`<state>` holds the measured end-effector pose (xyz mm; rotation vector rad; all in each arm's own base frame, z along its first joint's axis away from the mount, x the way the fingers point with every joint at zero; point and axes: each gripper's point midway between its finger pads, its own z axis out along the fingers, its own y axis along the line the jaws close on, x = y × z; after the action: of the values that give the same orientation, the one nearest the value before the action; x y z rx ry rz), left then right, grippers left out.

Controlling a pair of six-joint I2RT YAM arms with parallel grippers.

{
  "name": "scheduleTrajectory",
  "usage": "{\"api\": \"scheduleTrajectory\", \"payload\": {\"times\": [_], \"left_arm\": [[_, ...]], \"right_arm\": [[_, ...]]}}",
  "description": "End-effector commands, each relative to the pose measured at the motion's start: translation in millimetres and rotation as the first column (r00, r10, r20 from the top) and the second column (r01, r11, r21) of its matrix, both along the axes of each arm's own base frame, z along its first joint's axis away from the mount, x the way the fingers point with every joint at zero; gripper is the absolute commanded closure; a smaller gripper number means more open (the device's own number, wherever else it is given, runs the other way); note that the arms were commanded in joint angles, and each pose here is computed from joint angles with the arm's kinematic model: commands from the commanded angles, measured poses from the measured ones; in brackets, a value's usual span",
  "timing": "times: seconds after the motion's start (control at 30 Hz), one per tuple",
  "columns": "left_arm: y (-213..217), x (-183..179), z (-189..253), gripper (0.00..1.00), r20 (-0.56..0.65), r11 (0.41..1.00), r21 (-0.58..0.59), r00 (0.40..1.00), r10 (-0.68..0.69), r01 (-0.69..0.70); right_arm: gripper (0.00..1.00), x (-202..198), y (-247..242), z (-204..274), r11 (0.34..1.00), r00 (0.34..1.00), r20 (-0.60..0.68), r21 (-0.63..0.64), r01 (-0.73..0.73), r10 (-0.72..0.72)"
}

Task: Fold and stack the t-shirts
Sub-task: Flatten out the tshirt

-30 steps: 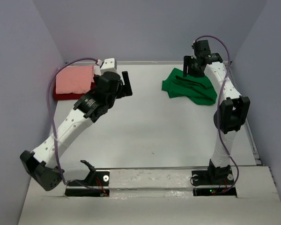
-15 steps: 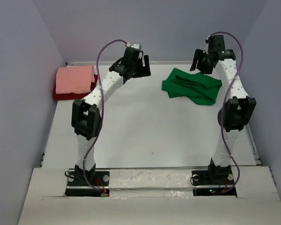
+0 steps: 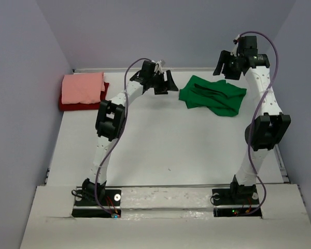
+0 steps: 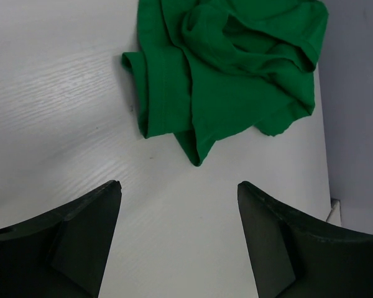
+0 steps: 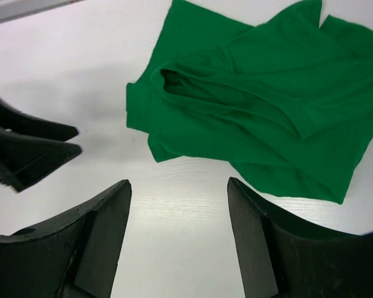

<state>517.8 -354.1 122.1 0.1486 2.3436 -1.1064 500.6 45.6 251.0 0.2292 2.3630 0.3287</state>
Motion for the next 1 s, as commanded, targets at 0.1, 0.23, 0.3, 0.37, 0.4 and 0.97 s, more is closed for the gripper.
{"api": "scheduleTrajectory", "payload": {"times": [0.1,0.23,0.3,0.37,0.4,0.97], "left_arm": [[-50.0,-17.6,32.0,0.15,0.017,0.936,-0.275,0.975,-0.223,0.219],[-64.5,-18.8,23.2,0.15,0.006,0.907,-0.340,0.965,-0.263,0.250],[-69.0,-19.4,25.2,0.15,0.009,0.889,-0.370,0.958,-0.286,0.269],[-70.9,-15.5,16.6,0.15,-0.017,0.886,-0.390,0.960,-0.279,0.251],[-70.8,-13.2,11.3,0.15,-0.024,0.886,-0.397,0.962,-0.271,0.239],[-20.9,47.5,-46.1,0.18,0.016,0.993,0.020,0.993,0.120,-0.120]], "right_arm": [[0.31,-21.4,2.0,69.9,1.000,0.986,0.168,0.023,-0.016,0.012],[0.31,-23.1,3.0,78.0,0.999,0.982,0.186,0.030,-0.017,0.011],[0.31,-25.3,3.6,81.6,0.999,0.981,0.194,0.030,-0.022,0.016],[0.31,-27.0,3.5,84.0,0.999,0.980,0.200,0.032,-0.019,0.013],[0.31,-28.4,4.5,85.0,0.999,0.979,0.201,0.035,-0.025,0.017],[0.31,-41.7,10.5,83.5,0.997,0.979,0.198,0.049,-0.061,0.050]]}}
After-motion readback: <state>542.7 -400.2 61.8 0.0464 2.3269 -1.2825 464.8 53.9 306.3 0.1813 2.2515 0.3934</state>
